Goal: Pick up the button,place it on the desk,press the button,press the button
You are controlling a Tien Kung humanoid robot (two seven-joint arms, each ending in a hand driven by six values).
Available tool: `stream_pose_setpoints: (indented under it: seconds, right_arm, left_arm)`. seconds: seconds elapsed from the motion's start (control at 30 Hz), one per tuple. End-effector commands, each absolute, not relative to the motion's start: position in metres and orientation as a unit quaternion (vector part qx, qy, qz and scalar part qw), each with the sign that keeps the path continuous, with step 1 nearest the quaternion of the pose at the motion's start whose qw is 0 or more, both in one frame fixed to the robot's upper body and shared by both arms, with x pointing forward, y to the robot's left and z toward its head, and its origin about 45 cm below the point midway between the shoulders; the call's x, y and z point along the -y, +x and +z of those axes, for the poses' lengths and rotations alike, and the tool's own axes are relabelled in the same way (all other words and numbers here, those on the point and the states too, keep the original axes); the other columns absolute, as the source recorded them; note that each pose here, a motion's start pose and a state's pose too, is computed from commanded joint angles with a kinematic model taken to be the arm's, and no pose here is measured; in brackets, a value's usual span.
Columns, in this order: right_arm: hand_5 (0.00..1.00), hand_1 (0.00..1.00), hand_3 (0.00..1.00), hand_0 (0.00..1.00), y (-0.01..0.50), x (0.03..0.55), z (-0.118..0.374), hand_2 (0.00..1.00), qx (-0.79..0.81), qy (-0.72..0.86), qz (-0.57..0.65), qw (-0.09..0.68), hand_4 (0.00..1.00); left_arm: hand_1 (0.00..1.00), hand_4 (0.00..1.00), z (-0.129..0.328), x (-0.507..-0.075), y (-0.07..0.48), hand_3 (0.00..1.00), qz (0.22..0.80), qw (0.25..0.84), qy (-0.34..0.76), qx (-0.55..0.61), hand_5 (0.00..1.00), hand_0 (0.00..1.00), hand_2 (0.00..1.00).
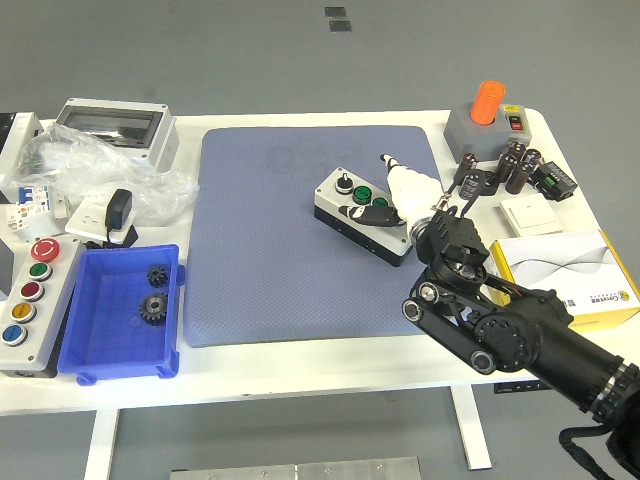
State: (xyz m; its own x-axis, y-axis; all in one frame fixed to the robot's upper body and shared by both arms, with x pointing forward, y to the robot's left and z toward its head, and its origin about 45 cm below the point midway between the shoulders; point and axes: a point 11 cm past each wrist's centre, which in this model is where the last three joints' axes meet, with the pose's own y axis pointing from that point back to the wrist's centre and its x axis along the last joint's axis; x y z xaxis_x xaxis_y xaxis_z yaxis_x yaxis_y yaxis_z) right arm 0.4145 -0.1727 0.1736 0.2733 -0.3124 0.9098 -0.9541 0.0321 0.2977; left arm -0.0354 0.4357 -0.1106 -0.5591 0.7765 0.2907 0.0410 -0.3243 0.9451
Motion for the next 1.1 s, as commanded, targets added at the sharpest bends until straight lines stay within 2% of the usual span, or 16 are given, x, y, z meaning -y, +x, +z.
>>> stream_pose_setpoints:
  seconds: [0.3,0.33,0.5,0.53,0.7,0.73,0.87,0.9,1.07,1.1]
  right_arm:
    - [0.636,0.834,0.998,0.734,0.413,0.17,0.171,0.869,0.501,0.617,0.331,0.509,0.998]
    - [0.494,0.772,0.998,0.721,0.413,0.169,0.171,0.745,0.499,0.617,0.332,0.51,0.998]
    - [0.494,0.772,0.998,0.721,0.412,0.169,0.167,0.745,0.489,0.616,0.337,0.518,0.998]
    - [0.284,0.661,0.837,0.685,0.411,0.169,0.167,0.637,0.489,0.616,0.337,0.518,0.871]
    - [0.284,0.661,0.837,0.685,0.411,0.17,0.164,0.637,0.484,0.613,0.339,0.524,0.871]
    - [0.18,0.59,0.723,0.633,0.411,0.17,0.164,0.549,0.483,0.613,0.339,0.525,0.752]
    - [0.18,0.59,0.723,0.633,0.412,0.171,0.163,0.549,0.482,0.61,0.343,0.527,0.752]
    - [0.146,0.545,0.613,0.502,0.412,0.171,0.163,0.488,0.483,0.609,0.344,0.527,0.594]
    - [0.146,0.545,0.613,0.502,0.413,0.171,0.166,0.488,0.488,0.602,0.355,0.523,0.594]
    - [0.137,0.492,0.561,0.355,0.414,0.171,0.167,0.459,0.489,0.601,0.356,0.523,0.502]
  left_arm:
    - [0.636,0.676,-0.111,-0.435,-0.036,0.661,0.712,0.259,0.394,-0.521,0.291,0.65,0.606]
    - [0.637,0.676,-0.111,-0.435,-0.035,0.661,0.712,0.259,0.394,-0.52,0.29,0.65,0.607]
    - [0.637,0.676,-0.11,-0.436,-0.035,0.661,0.712,0.26,0.395,-0.519,0.29,0.65,0.607]
    - [0.637,0.676,-0.11,-0.436,-0.035,0.661,0.712,0.26,0.395,-0.519,0.289,0.65,0.607]
    - [0.637,0.676,-0.11,-0.437,-0.035,0.661,0.712,0.261,0.396,-0.519,0.289,0.65,0.607]
    - [0.637,0.676,-0.11,-0.437,-0.035,0.661,0.712,0.261,0.396,-0.518,0.291,0.65,0.607]
    - [0.637,0.676,-0.11,-0.437,-0.035,0.661,0.712,0.261,0.396,-0.518,0.291,0.65,0.607]
    - [0.636,0.675,-0.11,-0.437,-0.035,0.66,0.712,0.261,0.396,-0.517,0.292,0.649,0.607]
    - [0.636,0.675,-0.11,-0.438,-0.033,0.66,0.713,0.262,0.396,-0.516,0.292,0.649,0.607]
    - [0.637,0.676,-0.11,-0.438,-0.033,0.661,0.713,0.262,0.396,-0.516,0.292,0.649,0.608]
